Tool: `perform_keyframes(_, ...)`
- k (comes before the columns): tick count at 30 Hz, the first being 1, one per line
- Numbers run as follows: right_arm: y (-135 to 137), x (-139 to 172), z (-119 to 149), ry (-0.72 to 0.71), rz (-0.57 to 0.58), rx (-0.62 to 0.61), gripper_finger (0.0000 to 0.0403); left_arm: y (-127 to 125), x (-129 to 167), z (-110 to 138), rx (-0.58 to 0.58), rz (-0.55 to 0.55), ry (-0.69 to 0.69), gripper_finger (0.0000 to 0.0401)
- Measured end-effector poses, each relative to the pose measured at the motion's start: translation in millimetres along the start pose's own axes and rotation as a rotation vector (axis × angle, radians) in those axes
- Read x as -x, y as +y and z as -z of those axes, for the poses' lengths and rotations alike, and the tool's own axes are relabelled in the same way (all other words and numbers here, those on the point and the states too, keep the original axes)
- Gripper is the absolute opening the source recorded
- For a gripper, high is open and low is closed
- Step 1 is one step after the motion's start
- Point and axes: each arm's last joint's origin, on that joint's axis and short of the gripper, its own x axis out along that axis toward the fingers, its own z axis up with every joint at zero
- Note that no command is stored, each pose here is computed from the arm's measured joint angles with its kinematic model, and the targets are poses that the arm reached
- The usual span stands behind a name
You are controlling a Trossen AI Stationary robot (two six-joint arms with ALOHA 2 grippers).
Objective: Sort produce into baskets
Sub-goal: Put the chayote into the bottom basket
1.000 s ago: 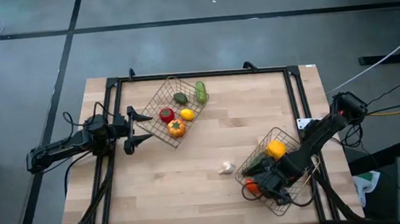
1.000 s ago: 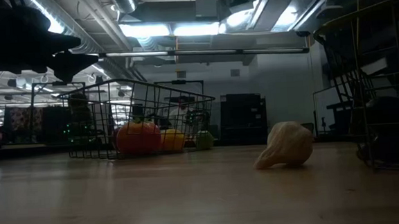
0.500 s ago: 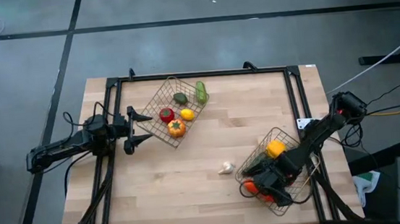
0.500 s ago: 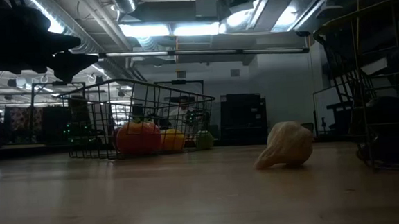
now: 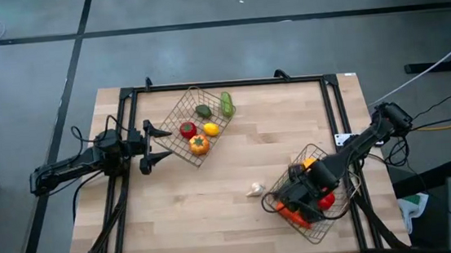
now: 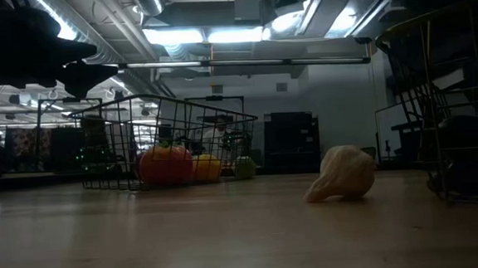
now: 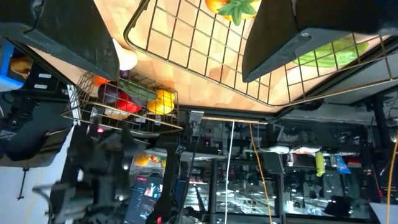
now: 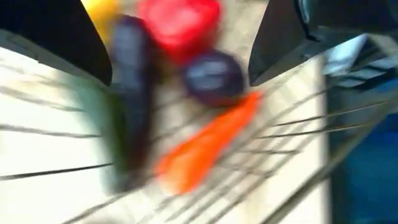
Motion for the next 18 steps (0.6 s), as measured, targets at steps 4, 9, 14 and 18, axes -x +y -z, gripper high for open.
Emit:
perform_keyframes(4, -3.5, 28.9, -0.9, -0.058, 0.217, 0.010, 0.0372, 0.0, 0.0, 0.0, 0.000, 0.000, 0.000, 0.0335)
perform_keyframes(9, -13.4, 55.0, -3.0, -0.107, 0.386, 0.003, 0.0372, 0.0, 0.0, 0.0, 0.000, 0.000, 0.000, 0.0335)
perform_keyframes(14, -43.2, 69.9, -10.1, -0.108, 0.487, -0.065, 0.0372, 0.0, 0.0, 0.0, 0.000, 0.000, 0.000, 0.0335)
perform_keyframes(18, -80.8, 80.7, -16.6, -0.122, 0.525, -0.166, 0.0372, 0.0, 0.0, 0.0, 0.000, 0.000, 0.000, 0.0335)
